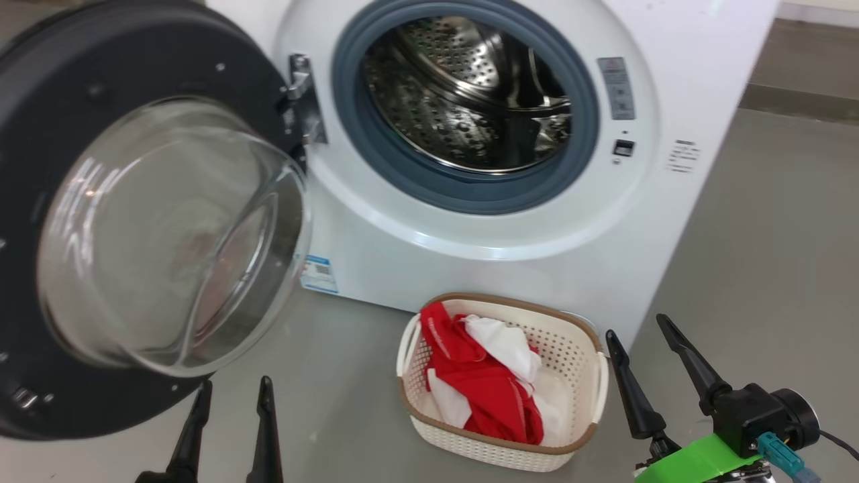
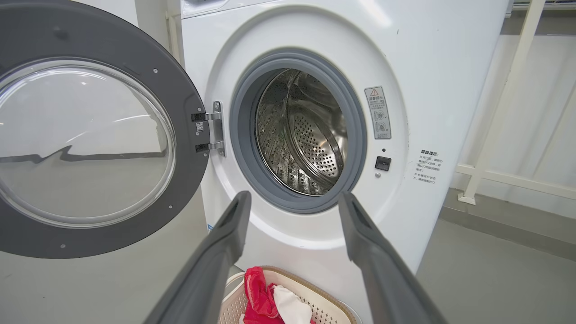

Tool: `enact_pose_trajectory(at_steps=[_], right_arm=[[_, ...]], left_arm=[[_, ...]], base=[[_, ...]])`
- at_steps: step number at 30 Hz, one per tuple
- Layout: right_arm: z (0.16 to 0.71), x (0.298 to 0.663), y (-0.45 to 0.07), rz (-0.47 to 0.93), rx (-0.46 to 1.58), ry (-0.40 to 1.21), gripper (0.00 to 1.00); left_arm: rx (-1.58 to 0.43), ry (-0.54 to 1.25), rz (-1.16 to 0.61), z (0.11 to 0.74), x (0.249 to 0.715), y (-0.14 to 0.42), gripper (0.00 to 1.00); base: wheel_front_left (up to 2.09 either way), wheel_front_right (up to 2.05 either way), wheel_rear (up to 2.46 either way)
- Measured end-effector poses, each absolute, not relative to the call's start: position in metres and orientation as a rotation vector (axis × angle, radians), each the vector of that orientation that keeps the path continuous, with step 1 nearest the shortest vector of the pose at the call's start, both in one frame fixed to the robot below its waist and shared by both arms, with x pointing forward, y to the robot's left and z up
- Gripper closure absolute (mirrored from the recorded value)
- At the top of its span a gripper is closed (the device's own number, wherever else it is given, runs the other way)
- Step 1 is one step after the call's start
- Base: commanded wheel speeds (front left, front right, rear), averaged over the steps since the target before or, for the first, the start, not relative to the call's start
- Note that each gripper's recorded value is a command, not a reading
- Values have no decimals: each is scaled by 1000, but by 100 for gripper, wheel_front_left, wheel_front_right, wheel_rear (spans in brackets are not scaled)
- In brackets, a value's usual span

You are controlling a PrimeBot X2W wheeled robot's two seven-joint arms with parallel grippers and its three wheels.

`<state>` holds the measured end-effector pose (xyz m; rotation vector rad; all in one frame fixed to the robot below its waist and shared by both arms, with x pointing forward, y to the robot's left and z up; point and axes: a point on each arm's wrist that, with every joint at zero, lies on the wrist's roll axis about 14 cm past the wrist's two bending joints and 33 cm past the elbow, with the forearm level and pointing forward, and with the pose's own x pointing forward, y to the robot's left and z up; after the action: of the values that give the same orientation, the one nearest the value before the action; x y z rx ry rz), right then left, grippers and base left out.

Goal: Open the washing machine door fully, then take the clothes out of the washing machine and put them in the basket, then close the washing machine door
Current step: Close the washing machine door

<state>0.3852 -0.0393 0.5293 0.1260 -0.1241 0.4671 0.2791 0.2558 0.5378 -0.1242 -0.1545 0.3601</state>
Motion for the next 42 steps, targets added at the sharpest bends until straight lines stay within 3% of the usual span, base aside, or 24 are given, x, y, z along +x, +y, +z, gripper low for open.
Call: enact_pose_trajectory(at_steps=[15, 32, 33, 34, 42], right_arm=[[527, 386, 24, 648, 135, -107, 0], [528, 381, 34, 679, 132, -105, 0], [528, 381, 34, 678, 132, -104, 0], [528, 381, 33, 677, 131, -104, 0], [528, 380, 30, 667, 129, -104, 0]], left_arm=[[-82, -165, 575, 539, 228, 305, 0], [-85, -193, 615, 543, 218, 311, 0], [-86, -200, 615, 544, 218, 311, 71], [-88, -207, 613, 546, 218, 311, 100], [-13, -322, 624, 581, 215, 333, 100]], base=[[0, 0, 0], [0, 0, 0], [0, 0, 0], [0, 0, 0], [0, 0, 0]])
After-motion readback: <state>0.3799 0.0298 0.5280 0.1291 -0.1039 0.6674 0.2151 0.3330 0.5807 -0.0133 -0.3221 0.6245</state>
